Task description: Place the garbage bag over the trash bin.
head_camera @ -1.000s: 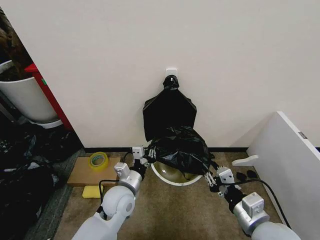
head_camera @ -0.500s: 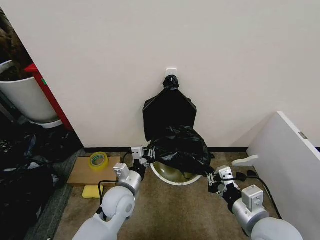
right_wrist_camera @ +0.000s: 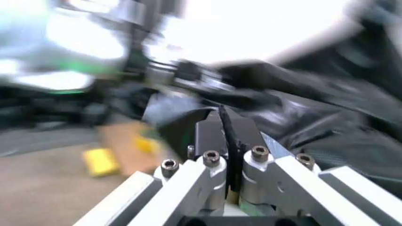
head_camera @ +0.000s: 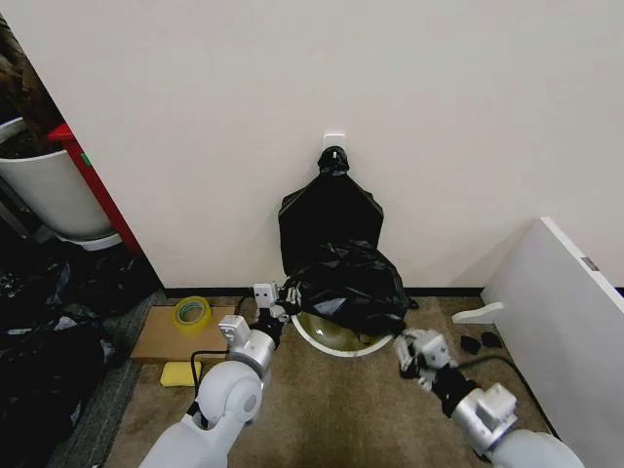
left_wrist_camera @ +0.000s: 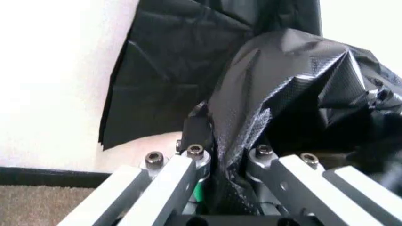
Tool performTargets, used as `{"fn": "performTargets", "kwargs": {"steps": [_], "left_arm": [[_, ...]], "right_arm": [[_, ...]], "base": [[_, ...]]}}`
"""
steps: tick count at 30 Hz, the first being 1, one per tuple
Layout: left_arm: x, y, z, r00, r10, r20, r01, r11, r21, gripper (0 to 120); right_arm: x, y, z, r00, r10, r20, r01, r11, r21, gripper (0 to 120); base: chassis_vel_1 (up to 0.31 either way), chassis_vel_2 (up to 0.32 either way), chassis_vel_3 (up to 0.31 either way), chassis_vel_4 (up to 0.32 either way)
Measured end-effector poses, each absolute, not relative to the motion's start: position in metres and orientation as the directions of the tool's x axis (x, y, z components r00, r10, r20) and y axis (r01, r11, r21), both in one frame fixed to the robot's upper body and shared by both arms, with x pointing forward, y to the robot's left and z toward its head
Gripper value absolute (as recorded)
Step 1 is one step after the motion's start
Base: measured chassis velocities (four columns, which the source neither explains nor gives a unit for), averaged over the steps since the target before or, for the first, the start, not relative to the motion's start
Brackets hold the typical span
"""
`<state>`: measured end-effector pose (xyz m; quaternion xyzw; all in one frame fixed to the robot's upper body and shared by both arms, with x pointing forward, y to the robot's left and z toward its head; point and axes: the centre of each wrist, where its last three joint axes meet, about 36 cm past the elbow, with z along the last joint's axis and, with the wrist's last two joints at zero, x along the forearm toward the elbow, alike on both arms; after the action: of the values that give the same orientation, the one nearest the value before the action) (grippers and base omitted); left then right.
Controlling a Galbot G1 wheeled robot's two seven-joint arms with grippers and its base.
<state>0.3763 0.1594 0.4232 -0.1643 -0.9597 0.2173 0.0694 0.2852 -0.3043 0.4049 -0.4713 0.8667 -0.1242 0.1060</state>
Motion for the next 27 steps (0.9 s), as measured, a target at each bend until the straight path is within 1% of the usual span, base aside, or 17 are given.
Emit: {"fn": "performTargets", "kwargs": {"steps": [1, 2, 3, 5, 7, 9, 11, 12, 16, 18, 20, 21, 23, 27], "left_arm": [[0.377, 0.160, 0.425, -0.937, 0.344, 0.065, 0.280, 0.848, -0.450, 4], [0.377, 0.161, 0.427, -0.937, 0.343, 0.069, 0.275, 0.842, -0.464, 4], [0.377, 0.161, 0.427, -0.937, 0.343, 0.069, 0.275, 0.842, -0.464, 4], [0.377, 0.163, 0.437, -0.934, 0.346, 0.085, 0.256, 0.819, -0.513, 4], [0.377, 0.166, 0.445, -0.934, 0.342, 0.102, 0.236, 0.805, -0.544, 4], [0.377, 0.167, 0.449, -0.934, 0.342, 0.105, 0.230, 0.799, -0.556, 4], [0.378, 0.171, 0.459, -0.934, 0.341, 0.110, 0.213, 0.775, -0.596, 4], [0.378, 0.171, 0.459, -0.934, 0.341, 0.110, 0.213, 0.775, -0.596, 4], [0.376, 0.175, 0.473, -0.928, 0.358, 0.106, 0.202, 0.721, -0.663, 4], [0.375, 0.174, 0.475, -0.925, 0.366, 0.104, 0.205, 0.709, -0.674, 4], [0.370, 0.171, 0.478, -0.916, 0.386, 0.105, 0.209, 0.686, -0.697, 4], [0.370, 0.171, 0.478, -0.916, 0.386, 0.105, 0.209, 0.686, -0.697, 4], [0.362, 0.164, 0.481, -0.905, 0.414, 0.102, 0.219, 0.656, -0.722, 4], [0.362, 0.158, 0.475, -0.907, 0.409, 0.098, 0.226, 0.670, -0.707, 4]], "right_arm": [[0.286, -0.308, 0.399, -0.476, -0.878, -0.059, -0.822, 0.468, -0.326, 0], [0.286, -0.310, 0.394, -0.444, -0.895, -0.052, -0.838, 0.435, -0.329, 0], [0.286, -0.310, 0.394, -0.444, -0.895, -0.052, -0.838, 0.435, -0.329, 0], [0.293, -0.320, 0.383, -0.405, -0.914, -0.026, -0.851, 0.387, -0.353, 0], [0.302, -0.330, 0.376, -0.386, -0.922, -0.003, -0.851, 0.358, -0.384, 0], [0.304, -0.334, 0.373, -0.380, -0.925, 0.006, -0.852, 0.348, -0.392, 0], [0.309, -0.344, 0.364, -0.355, -0.934, 0.041, -0.856, 0.307, -0.416, 0], [0.309, -0.344, 0.364, -0.355, -0.934, 0.041, -0.856, 0.307, -0.416, 0], [0.319, -0.356, 0.351, -0.347, -0.930, 0.122, -0.837, 0.249, -0.487, 0], [0.321, -0.357, 0.349, -0.354, -0.926, 0.133, -0.830, 0.246, -0.501, 0], [0.328, -0.359, 0.341, -0.384, -0.911, 0.149, -0.809, 0.254, -0.531, 0], [0.328, -0.359, 0.341, -0.384, -0.911, 0.149, -0.809, 0.254, -0.531, 0], [0.335, -0.358, 0.333, -0.414, -0.899, 0.144, -0.790, 0.275, -0.548, 0], [0.338, -0.357, 0.329, -0.421, -0.899, 0.122, -0.782, 0.292, -0.551, 0]], "base": [[0.000, 0.000, 0.000, 0.000], [0.000, 0.000, 0.000, 0.000], [0.000, 0.000, 0.000, 0.000], [0.000, 0.000, 0.000, 0.000], [0.000, 0.000, 0.000, 0.000], [0.000, 0.000, 0.000, 0.000], [0.000, 0.000, 0.000, 0.000], [0.000, 0.000, 0.000, 0.000], [0.000, 0.000, 0.000, 0.000], [0.000, 0.000, 0.000, 0.000], [0.000, 0.000, 0.000, 0.000], [0.000, 0.000, 0.000, 0.000], [0.000, 0.000, 0.000, 0.000], [0.000, 0.000, 0.000, 0.000]]}}
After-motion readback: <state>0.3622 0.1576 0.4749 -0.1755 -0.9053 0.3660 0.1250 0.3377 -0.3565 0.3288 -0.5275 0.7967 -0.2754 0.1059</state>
